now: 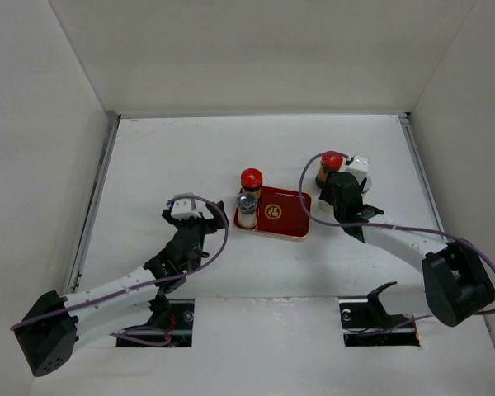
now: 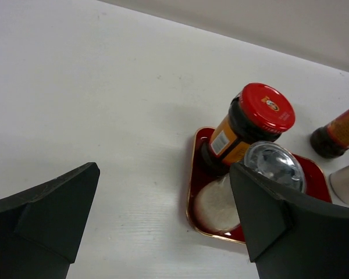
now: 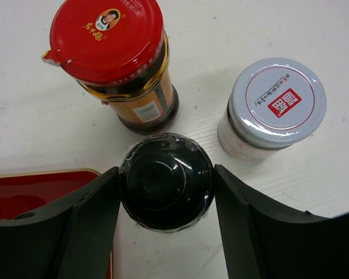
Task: Organize the condiment bottles
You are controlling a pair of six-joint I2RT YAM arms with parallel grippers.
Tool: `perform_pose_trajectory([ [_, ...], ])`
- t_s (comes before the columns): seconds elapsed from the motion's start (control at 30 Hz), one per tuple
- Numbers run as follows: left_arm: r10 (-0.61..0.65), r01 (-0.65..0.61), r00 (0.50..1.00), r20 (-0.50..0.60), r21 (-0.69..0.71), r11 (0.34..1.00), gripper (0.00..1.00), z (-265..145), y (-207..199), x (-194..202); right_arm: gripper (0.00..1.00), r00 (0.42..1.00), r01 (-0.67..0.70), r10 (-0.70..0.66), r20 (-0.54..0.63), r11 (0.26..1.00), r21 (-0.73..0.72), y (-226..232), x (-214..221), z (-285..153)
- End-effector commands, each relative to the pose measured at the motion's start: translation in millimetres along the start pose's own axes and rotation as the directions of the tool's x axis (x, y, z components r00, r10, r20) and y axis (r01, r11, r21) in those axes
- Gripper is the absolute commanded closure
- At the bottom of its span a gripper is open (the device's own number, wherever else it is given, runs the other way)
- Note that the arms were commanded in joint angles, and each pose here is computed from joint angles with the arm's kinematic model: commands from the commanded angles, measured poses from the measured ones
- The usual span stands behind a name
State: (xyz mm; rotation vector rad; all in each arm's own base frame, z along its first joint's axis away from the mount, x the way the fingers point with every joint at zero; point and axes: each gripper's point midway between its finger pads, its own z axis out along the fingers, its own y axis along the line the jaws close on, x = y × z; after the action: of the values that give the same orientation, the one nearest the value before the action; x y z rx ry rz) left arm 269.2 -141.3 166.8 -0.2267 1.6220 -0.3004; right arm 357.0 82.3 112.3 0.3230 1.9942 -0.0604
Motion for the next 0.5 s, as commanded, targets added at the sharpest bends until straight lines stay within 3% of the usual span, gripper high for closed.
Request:
perform_pose_trajectory([
  [0.0,-0.067,0.068,0.996,0.050,-0.015,0.998,0.02,0.6,9.7,-10.6,0.39,0.997,-0.051,0.053,0.054,0.998,-0.036,13.8,-24.6,-1.1],
  [0.07,-0.078,0.079,0.995,0.058,-0.029,0.996,0.01,1.2,16.2,-8.6,0.45,0.994,-0.053,0.055,0.091,0.998,-0.032,15.2,-36.6,-13.4],
  [0.17,-0.085,0.089,0.994,0.074,-0.055,0.994,0.01,3.3,25.6,-6.8,0.45,0.982,-0.069,0.078,0.172,0.996,-0.062,25.0,-63.6,-41.8],
  [0.3,-0.094,0.101,0.992,0.088,-0.075,0.992,0.00,5.4,33.2,-3.9,0.44,0.976,-0.036,0.085,0.200,0.971,-0.236,77.5,-82.1,-75.5],
  [0.47,-0.093,0.101,0.991,0.093,-0.091,0.991,0.00,6.4,38.3,-3.0,0.44,0.979,-0.008,0.085,0.187,0.924,-0.383,146.9,-79.4,-78.3],
])
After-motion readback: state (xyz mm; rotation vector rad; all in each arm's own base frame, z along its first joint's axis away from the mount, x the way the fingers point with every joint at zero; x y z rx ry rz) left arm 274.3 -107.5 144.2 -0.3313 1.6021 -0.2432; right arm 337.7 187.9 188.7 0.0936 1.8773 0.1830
